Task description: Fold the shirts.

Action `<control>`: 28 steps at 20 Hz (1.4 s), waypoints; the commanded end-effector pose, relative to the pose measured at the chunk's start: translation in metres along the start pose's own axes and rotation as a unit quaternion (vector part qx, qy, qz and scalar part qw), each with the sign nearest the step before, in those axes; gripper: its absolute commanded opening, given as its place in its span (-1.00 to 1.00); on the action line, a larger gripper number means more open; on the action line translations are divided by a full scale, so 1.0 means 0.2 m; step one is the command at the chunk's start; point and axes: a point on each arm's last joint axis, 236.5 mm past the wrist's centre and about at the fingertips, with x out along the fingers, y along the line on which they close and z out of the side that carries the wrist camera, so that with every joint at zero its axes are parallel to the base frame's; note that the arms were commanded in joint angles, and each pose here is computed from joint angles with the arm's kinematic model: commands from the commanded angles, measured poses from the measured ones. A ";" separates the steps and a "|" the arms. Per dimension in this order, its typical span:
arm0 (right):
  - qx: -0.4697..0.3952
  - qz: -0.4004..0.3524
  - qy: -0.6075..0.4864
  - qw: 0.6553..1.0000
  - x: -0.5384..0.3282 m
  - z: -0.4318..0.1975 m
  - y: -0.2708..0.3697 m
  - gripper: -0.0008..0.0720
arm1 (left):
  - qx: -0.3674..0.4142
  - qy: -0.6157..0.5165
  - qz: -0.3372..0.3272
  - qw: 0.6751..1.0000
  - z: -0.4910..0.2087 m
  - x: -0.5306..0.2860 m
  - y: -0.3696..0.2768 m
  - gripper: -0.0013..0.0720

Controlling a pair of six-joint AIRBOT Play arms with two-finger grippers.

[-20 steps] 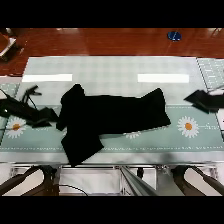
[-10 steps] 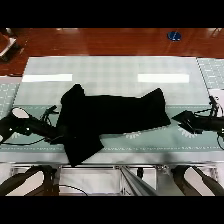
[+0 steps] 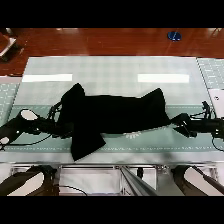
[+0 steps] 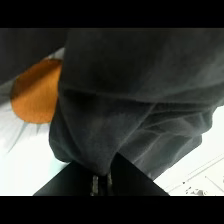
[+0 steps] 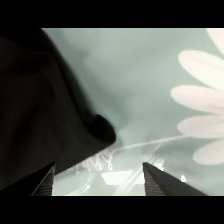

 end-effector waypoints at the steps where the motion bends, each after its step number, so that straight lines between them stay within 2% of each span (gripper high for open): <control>1: 0.021 0.035 0.012 0.999 0.07 0.05 0.04 0.71 | -0.002 -0.010 -0.003 1.000 0.03 0.00 -0.01 -0.91; 5: -0.033 0.017 0.049 0.998 0.23 0.06 0.17 0.70 | -0.017 -0.040 -0.026 0.999 0.10 0.00 -0.06 -0.91; 6: -0.054 0.010 0.052 0.997 0.27 0.08 0.22 0.51 | -0.018 -0.045 -0.037 0.998 0.11 -0.01 -0.09 -0.91; 7: -0.072 -0.006 0.061 0.995 0.29 0.10 0.25 -0.05 | -0.016 -0.049 -0.047 0.998 0.12 -0.01 -0.11 -0.91; 8: -0.101 -0.015 0.074 0.992 0.31 0.09 0.30 -0.77 | -0.014 -0.055 -0.056 0.997 0.14 -0.02 -0.14 -0.91; 9: -0.134 -0.021 0.088 0.987 0.32 0.09 0.36 -0.89 | -0.012 -0.061 -0.062 0.996 0.16 -0.04 -0.16 -0.91; 12: -0.244 -0.013 0.067 0.967 0.09 0.21 0.73 -0.90 | 0.071 -0.132 -0.099 0.984 0.42 -0.34 -0.45 -0.91; 14: -0.313 0.002 -0.041 0.949 -0.28 0.39 1.10 -0.90 | 0.170 -0.261 -0.121 0.943 0.63 -0.84 -0.83 -0.92; 16: -0.371 0.013 -0.192 0.908 -0.82 0.50 1.48 -0.90 | 0.263 -0.418 -0.111 0.862 0.70 -1.50 -1.19 -0.92; 18: -0.420 0.004 -0.331 0.845 -1.40 0.43 1.74 -0.90 | 0.296 -0.549 -0.088 0.777 0.60 -2.12 -1.41 -0.92; 19: -0.428 -0.023 -0.394 0.813 -1.65 0.40 1.78 -0.90 | 0.304 -0.610 -0.064 0.729 0.51 -2.41 -1.47 -0.92; 21: -0.428 -0.039 -0.467 0.773 -2.01 0.21 1.83 -0.90 | 0.320 -0.694 -0.020 0.645 0.28 -2.82 -1.57 -0.92; 23: -0.443 -0.031 -0.497 0.745 -2.19 -0.05 1.83 -0.90 | 0.341 -0.730 0.018 0.592 0.04 -3.02 -1.64 -0.92; 26: -0.455 -0.027 -0.529 0.715 -2.36 -0.38 1.75 -0.90 | 0.347 -0.744 0.049 0.569 -0.29 -3.06 -1.68 -0.92; 28: -0.460 -0.019 -0.555 0.692 -2.45 -0.55 1.73 -0.90 | 0.335 -0.731 0.066 0.591 -0.45 -2.98 -1.63 -0.92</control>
